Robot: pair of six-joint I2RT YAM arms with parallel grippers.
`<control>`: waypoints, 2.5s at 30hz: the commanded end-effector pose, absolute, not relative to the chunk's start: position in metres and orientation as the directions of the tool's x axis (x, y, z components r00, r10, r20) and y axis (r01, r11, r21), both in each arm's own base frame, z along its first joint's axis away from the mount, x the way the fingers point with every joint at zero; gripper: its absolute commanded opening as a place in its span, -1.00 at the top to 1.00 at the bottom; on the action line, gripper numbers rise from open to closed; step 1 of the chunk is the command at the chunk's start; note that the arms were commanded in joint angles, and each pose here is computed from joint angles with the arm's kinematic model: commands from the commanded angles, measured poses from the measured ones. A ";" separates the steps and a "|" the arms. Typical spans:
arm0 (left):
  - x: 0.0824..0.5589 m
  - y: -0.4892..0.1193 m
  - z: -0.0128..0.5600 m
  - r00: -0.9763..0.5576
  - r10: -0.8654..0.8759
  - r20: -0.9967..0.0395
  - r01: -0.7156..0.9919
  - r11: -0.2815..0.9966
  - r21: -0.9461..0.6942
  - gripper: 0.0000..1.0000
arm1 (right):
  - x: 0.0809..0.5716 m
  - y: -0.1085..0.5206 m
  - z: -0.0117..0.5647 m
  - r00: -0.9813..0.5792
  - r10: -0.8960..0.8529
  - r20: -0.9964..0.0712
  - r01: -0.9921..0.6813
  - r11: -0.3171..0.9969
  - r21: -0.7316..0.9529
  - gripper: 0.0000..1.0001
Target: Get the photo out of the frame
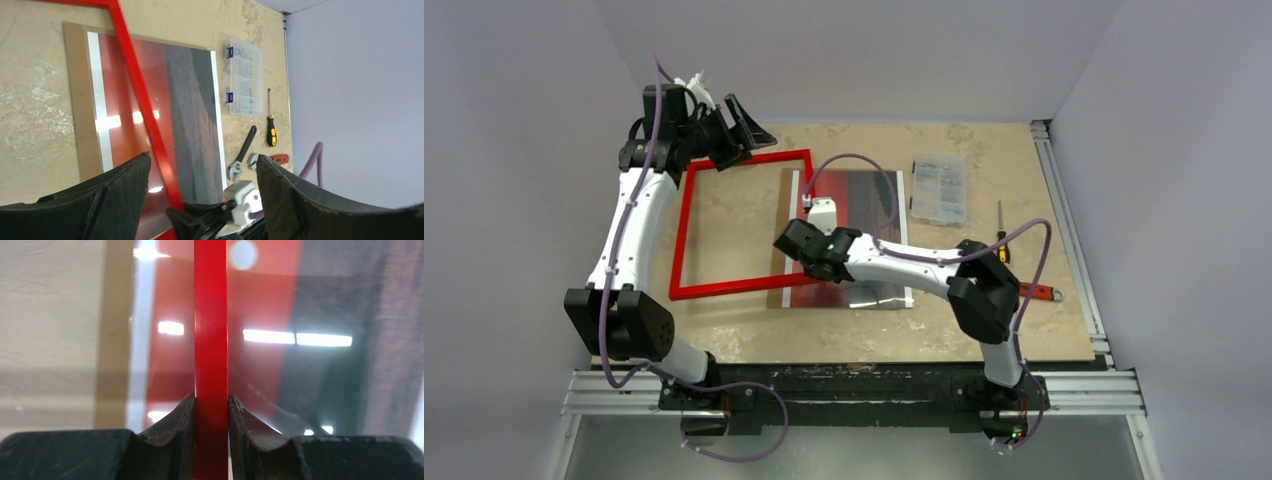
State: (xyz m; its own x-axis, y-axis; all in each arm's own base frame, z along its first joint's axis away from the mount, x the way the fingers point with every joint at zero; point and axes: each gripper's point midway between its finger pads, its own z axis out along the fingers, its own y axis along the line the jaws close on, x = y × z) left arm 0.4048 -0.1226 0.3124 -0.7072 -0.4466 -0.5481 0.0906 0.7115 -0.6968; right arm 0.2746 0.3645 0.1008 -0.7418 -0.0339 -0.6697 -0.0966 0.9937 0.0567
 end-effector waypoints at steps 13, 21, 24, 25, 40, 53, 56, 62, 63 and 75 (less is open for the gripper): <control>0.403 -0.089 0.347 -0.620 -0.503 -0.603 0.118 0.700 -0.705 -0.49 | 0.278 0.509 0.136 -0.690 0.315 -0.651 -0.025 0.889 0.457 1.00; 0.404 -0.082 0.350 -0.608 -0.516 -0.604 0.112 0.697 -0.708 -0.49 | 0.277 0.536 0.135 -0.705 0.351 -0.616 -0.030 0.853 0.521 1.00; 0.404 -0.080 0.350 -0.605 -0.524 -0.599 0.109 0.690 -0.715 -0.49 | 0.276 0.540 0.134 -0.708 0.350 -0.614 -0.026 0.855 0.517 1.00; 0.404 -0.080 0.350 -0.605 -0.526 -0.598 0.108 0.689 -0.716 -0.49 | 0.276 0.543 0.134 -0.709 0.353 -0.610 -0.025 0.852 0.522 1.00; 0.406 -0.076 0.347 -0.601 -0.530 -0.599 0.101 0.693 -0.714 -0.49 | 0.254 0.562 0.147 -0.761 0.244 -0.601 -0.168 0.821 0.546 -0.06; 0.413 -0.098 0.329 -0.656 -0.509 -0.557 0.125 0.655 -0.746 -0.49 | 0.243 0.395 0.164 -0.671 0.109 -0.733 -0.231 0.909 0.347 -0.35; 0.414 -0.124 0.316 -0.707 -0.472 -0.527 0.150 0.628 -0.764 -0.48 | 0.237 0.336 0.140 -0.707 0.137 -0.694 -0.131 0.939 0.319 -0.36; 0.390 -0.221 0.281 -0.852 -0.298 -0.430 0.220 0.541 -0.812 -0.46 | 0.206 0.245 0.105 -0.745 0.233 -0.625 0.005 0.939 0.345 -0.49; 0.384 -0.235 0.275 -0.867 -0.267 -0.421 0.229 0.537 -0.812 -0.46 | 0.201 0.235 0.098 -0.751 0.251 -0.610 0.024 0.935 0.355 -0.51; 0.326 -0.336 0.194 -0.960 0.039 -0.278 0.251 0.561 -0.789 -0.46 | 0.183 0.178 0.061 -0.752 0.450 -0.483 0.098 0.799 0.593 -0.45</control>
State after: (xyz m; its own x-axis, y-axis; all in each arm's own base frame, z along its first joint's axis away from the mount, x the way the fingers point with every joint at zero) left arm 0.3345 -0.3230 0.1973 -0.9612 -0.0190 -0.2752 0.2170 0.5639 -0.7968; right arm 0.1774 0.1704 0.0566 -0.7505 0.3993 -0.5266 0.1116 0.8619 0.4946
